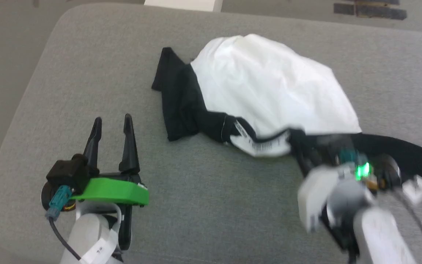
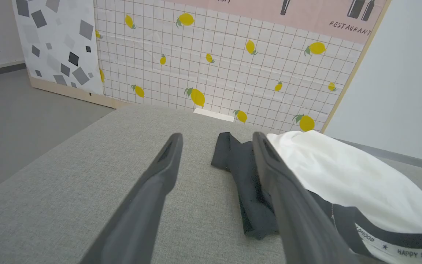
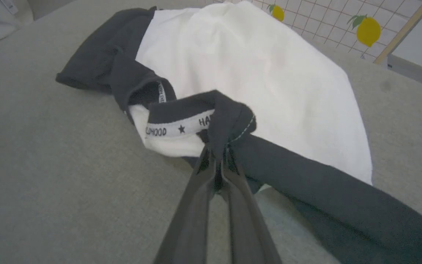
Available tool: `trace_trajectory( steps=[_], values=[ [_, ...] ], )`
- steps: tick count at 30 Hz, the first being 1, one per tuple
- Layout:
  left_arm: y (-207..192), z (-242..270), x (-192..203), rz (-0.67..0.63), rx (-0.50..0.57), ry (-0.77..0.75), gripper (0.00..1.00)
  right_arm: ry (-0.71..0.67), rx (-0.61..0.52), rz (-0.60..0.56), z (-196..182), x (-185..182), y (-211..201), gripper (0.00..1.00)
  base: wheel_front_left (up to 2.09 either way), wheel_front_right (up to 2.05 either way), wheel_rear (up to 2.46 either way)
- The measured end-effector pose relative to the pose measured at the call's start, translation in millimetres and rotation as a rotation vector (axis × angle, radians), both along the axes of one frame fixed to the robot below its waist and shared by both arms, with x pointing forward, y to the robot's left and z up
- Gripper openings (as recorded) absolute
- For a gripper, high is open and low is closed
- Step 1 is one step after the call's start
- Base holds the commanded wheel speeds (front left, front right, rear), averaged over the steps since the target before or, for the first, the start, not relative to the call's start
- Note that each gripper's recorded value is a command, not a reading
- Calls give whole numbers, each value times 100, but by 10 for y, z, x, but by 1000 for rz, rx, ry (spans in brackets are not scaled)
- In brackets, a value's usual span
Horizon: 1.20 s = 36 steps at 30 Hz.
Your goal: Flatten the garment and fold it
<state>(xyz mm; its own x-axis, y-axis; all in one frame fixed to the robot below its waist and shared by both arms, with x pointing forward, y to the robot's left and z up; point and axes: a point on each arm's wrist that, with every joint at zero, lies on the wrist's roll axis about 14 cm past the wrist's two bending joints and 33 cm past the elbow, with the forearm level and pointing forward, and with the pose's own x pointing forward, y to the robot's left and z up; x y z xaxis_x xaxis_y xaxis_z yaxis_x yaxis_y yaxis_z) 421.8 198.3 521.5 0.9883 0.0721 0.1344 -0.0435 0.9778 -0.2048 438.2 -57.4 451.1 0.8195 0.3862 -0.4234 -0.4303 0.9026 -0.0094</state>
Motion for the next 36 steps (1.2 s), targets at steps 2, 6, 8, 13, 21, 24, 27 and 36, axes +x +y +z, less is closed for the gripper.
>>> trace_trajectory(
  steps=[2,6,8,13,21,24,27,36],
  values=[
    [-16,14,-27,-3,-3,-4,100,56,17,-28,-110,-350,-97,0,0,0,0],
    [-132,59,-18,-41,-2,-19,100,209,25,-118,-419,-930,-386,3,0,0,0],
    [-191,89,-7,-58,-3,-28,100,265,32,-150,-516,-1130,-475,100,0,0,0],
    [-331,122,-6,-102,-8,-38,100,304,32,-229,-540,-1332,-703,100,0,0,0],
    [-475,96,-128,-144,-12,-25,100,-3,70,-441,83,-1111,-1411,100,0,0,0],
    [-571,69,-168,-174,-21,-15,100,-179,99,-474,406,-990,-1541,100,0,0,0],
    [-714,-50,-200,-216,-35,25,100,-301,122,-486,608,-924,-1595,100,0,0,0],
    [-1169,-626,-33,-305,-182,370,100,-327,151,-457,539,-774,-1476,100,0,0,0]
  ],
)
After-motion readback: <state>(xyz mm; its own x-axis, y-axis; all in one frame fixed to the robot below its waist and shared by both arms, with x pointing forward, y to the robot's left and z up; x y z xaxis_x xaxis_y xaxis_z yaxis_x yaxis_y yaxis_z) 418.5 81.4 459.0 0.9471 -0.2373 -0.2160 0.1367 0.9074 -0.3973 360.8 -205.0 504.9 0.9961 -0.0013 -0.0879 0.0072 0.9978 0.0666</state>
